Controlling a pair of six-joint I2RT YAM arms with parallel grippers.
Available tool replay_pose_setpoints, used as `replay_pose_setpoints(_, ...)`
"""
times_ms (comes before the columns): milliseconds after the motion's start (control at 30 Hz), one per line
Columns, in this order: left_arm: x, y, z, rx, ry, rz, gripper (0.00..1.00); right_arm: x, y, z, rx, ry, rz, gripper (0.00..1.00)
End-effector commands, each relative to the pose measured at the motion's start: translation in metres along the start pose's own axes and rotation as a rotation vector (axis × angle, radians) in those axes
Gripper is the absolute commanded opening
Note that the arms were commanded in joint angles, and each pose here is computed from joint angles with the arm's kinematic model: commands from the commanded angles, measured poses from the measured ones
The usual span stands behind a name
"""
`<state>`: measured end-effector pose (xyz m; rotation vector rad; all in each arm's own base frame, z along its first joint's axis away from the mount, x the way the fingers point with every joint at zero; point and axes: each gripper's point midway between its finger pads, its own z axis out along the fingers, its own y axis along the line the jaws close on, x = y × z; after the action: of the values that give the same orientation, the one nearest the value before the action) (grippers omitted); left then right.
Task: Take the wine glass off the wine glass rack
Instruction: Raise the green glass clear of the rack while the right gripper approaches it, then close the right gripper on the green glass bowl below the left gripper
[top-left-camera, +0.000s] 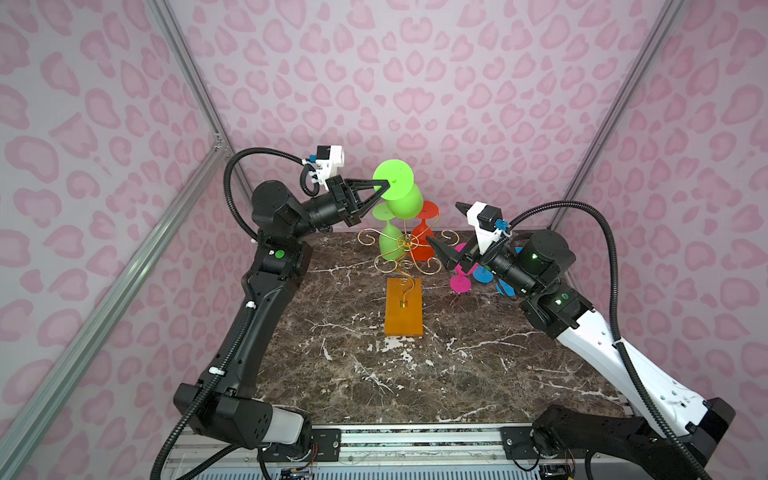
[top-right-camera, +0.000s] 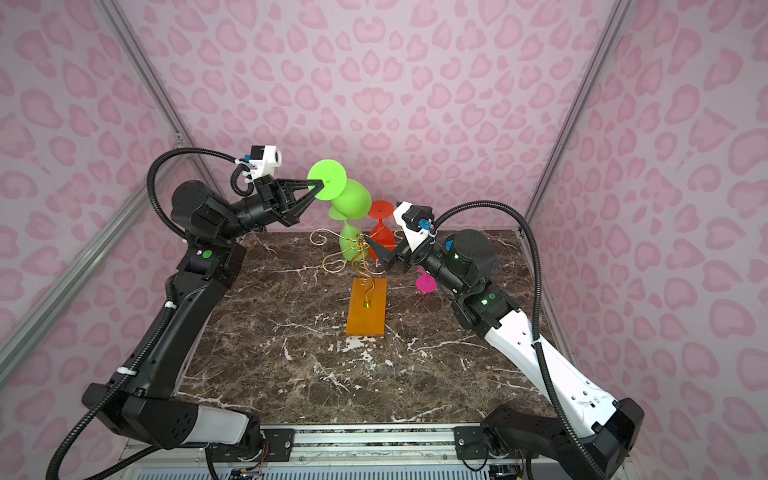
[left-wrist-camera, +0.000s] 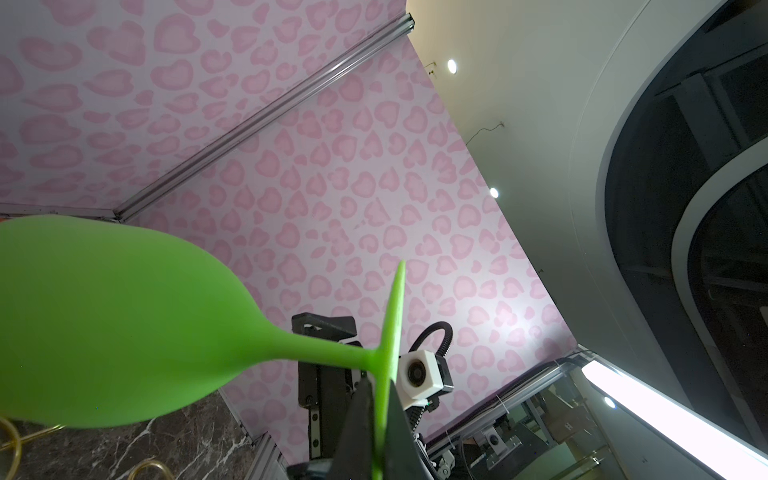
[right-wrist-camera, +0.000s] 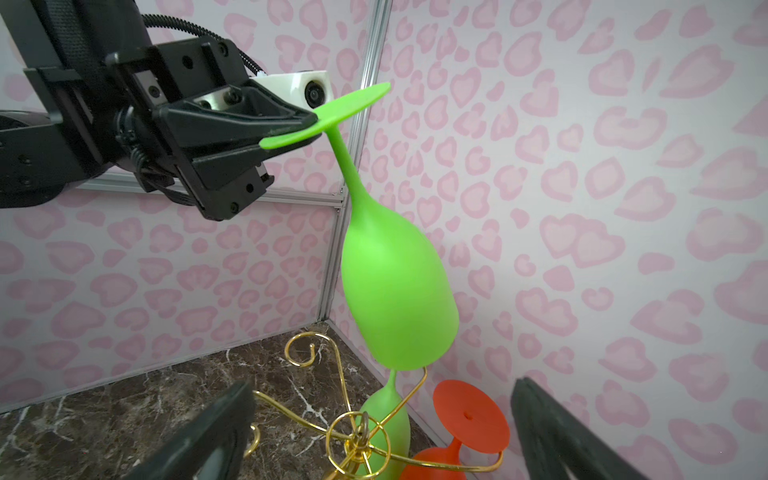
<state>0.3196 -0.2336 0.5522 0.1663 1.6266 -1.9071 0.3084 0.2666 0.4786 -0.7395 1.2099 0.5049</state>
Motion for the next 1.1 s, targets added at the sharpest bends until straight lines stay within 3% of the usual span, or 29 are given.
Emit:
replay_pose_setpoints(0,0.002,-0.017,0.006,0.056,0.006,0.041,0.04,-0.019,-0.005,0.007,0.015,-0.074,-0.048,0.98)
replay_pose_setpoints(700,0.019,-0.045,0.019,0.148,0.073,-0.012,0.04,-0.001,-0.018,0.063,0.029,-0.039,-0.037,0.97)
replay_pose_setpoints(1067,0.022,-0.042,0.023,0.157,0.088,-0.045,0.04,-0.008,-0.031,0.067,0.092,-0.056,-0.024,0.95)
